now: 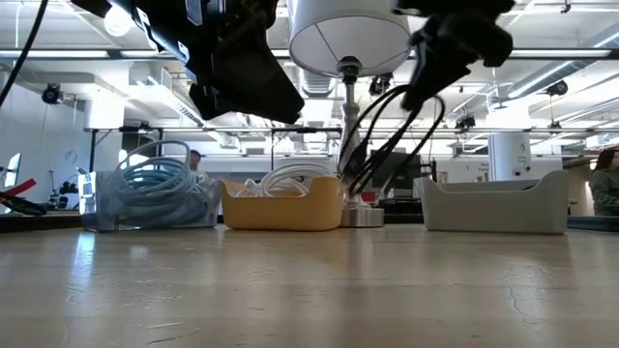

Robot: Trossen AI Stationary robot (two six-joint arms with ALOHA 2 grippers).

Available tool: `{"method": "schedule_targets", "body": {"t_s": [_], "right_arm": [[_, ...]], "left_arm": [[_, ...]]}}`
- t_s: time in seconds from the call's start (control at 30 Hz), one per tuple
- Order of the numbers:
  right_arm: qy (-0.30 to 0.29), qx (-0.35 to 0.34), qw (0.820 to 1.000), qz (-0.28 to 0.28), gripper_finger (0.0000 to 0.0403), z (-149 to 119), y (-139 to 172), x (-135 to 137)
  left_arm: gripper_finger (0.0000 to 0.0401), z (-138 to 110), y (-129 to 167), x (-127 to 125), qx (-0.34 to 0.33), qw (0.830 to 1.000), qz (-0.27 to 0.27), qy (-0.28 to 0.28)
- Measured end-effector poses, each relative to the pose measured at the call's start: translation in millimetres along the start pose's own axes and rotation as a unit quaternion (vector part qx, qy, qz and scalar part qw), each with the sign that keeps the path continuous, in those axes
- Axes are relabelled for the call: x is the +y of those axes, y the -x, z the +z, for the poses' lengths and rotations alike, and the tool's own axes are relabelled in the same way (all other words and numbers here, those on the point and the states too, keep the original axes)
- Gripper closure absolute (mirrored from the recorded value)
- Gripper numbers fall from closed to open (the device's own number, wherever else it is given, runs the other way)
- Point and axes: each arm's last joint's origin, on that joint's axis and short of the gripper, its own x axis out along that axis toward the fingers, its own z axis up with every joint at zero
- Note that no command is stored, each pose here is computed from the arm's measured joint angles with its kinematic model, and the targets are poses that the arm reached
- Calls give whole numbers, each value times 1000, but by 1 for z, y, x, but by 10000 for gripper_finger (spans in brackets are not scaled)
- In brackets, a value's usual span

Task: Sort HDMI cables
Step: Put the black HDMI cable into the gray bin

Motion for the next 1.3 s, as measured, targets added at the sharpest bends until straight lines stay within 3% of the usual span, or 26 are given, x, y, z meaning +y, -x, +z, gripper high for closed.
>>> {"method": "schedule_targets", "body": {"t_s": [0.13, 0.43, 0.67, 0.83, 1.3], "right_arm": [[-36, -18, 994, -106, 378, -26, 15, -15], [-135, -54, 964, -224, 368, -104, 30, -42], [-186, -87, 950, -234, 366, -145, 29, -48], [-187, -89, 952, -224, 365, -163, 19, -43], [-190, -87, 962, -178, 365, -162, 13, -38]], "left_arm": [[279, 0, 0, 0, 0, 1000, 0, 3], [279, 0, 0, 0, 0, 1000, 0, 4], [279, 0, 0, 0, -2, 1000, 3, 4], [279, 0, 0, 0, -2, 1000, 3, 5], [279, 0, 0, 0, -2, 1000, 2, 4]]}}
